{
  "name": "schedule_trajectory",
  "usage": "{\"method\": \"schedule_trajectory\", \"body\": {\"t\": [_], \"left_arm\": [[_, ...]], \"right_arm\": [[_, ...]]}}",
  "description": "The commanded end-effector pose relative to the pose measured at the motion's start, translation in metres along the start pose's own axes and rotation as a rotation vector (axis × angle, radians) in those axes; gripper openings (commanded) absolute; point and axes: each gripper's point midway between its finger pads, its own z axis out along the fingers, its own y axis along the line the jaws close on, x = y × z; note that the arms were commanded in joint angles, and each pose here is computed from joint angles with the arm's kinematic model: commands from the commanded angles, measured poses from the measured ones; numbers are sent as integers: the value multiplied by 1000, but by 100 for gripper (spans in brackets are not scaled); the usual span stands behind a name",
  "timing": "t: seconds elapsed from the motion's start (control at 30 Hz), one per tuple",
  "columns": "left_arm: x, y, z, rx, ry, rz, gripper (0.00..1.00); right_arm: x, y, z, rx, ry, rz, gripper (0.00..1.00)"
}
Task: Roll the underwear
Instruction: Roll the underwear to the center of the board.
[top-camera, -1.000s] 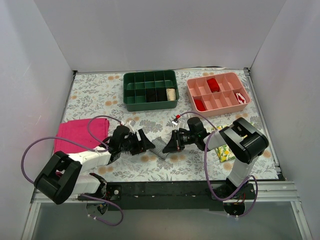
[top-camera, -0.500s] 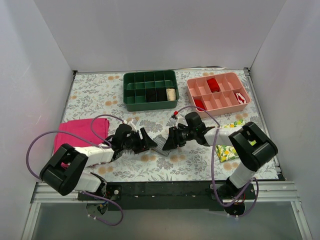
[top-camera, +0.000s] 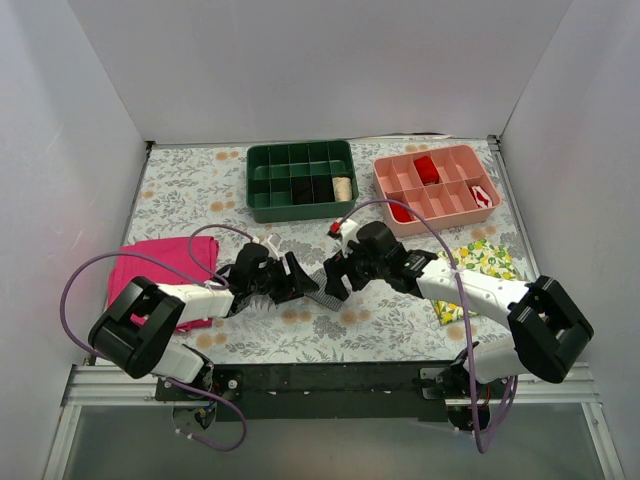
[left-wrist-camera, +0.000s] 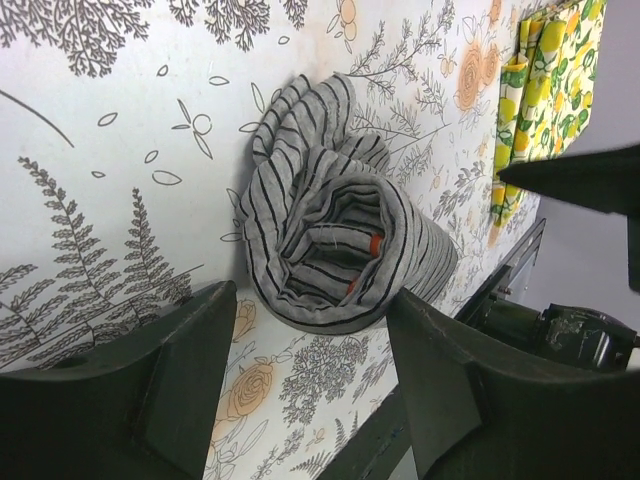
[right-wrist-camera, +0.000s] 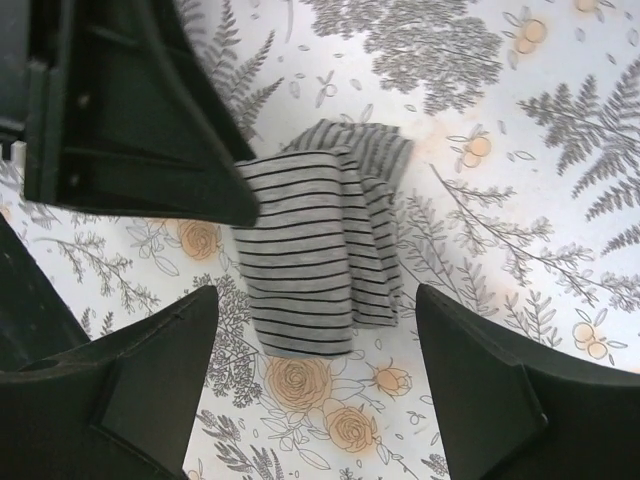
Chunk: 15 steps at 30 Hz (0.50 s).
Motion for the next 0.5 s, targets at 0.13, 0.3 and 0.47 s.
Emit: {"method": "schedule_trajectory", "body": {"t": [0.13, 0.3, 0.47], "left_arm": [[21, 41, -1, -168, 73, -20, 61], [20, 39, -1, -168, 71, -18, 61], [18, 38, 0, -171, 70, -14, 61]], "right_arm": [[2, 24, 12, 61, 59, -219, 78], [10, 23, 22, 57, 92, -227, 62], [18, 25, 28, 36, 115, -220, 54]]}}
